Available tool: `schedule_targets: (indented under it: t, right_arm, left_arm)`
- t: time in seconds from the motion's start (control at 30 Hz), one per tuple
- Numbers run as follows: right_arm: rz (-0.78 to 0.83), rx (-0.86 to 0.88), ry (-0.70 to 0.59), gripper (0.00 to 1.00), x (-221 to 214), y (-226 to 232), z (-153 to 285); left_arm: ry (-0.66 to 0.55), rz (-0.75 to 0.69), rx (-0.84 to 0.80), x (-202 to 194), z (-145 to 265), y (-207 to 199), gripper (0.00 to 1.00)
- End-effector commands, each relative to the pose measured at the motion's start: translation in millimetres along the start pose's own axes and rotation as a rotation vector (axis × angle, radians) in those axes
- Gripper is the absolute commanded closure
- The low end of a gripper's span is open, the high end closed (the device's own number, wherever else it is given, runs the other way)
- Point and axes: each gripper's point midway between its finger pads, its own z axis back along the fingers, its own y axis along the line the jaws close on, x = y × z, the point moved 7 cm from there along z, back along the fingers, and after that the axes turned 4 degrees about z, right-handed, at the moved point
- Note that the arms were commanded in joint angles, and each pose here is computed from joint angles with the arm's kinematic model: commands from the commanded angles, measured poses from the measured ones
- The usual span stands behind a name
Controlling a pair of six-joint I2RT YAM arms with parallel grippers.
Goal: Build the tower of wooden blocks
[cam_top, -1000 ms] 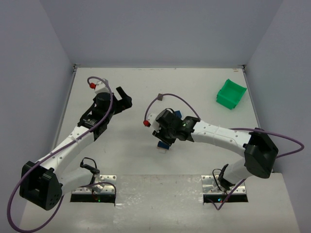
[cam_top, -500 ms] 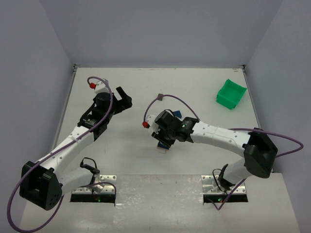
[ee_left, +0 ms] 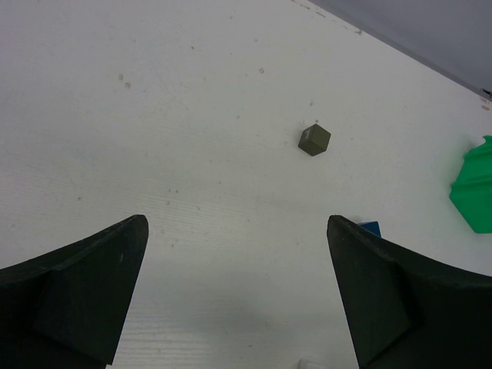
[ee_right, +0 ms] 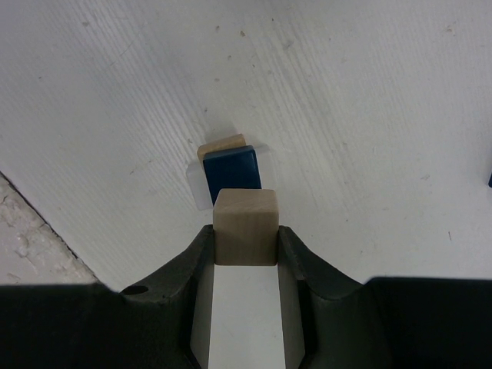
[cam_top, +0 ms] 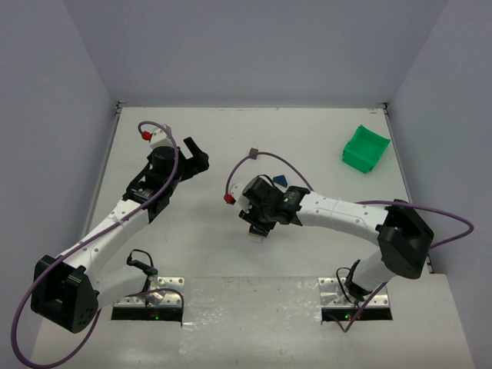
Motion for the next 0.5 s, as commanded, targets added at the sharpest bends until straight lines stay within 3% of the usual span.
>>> schedule_targets:
  t: [0.0, 0.47]
  right_arm:
    - [0.005, -0.002, -0.036, 0.72, 5.0, 1.2, -3.3]
    - [0.039, -0.001, -0.033, 0.7, 2.4, 0.8, -7.7]
  left_arm:
    - [-0.034, 0.012, -0.034, 8.3, 1.1, -6.5, 0.0]
    - [-0.033, 0.01, -0.032, 7.9, 0.0, -6.2, 0.0]
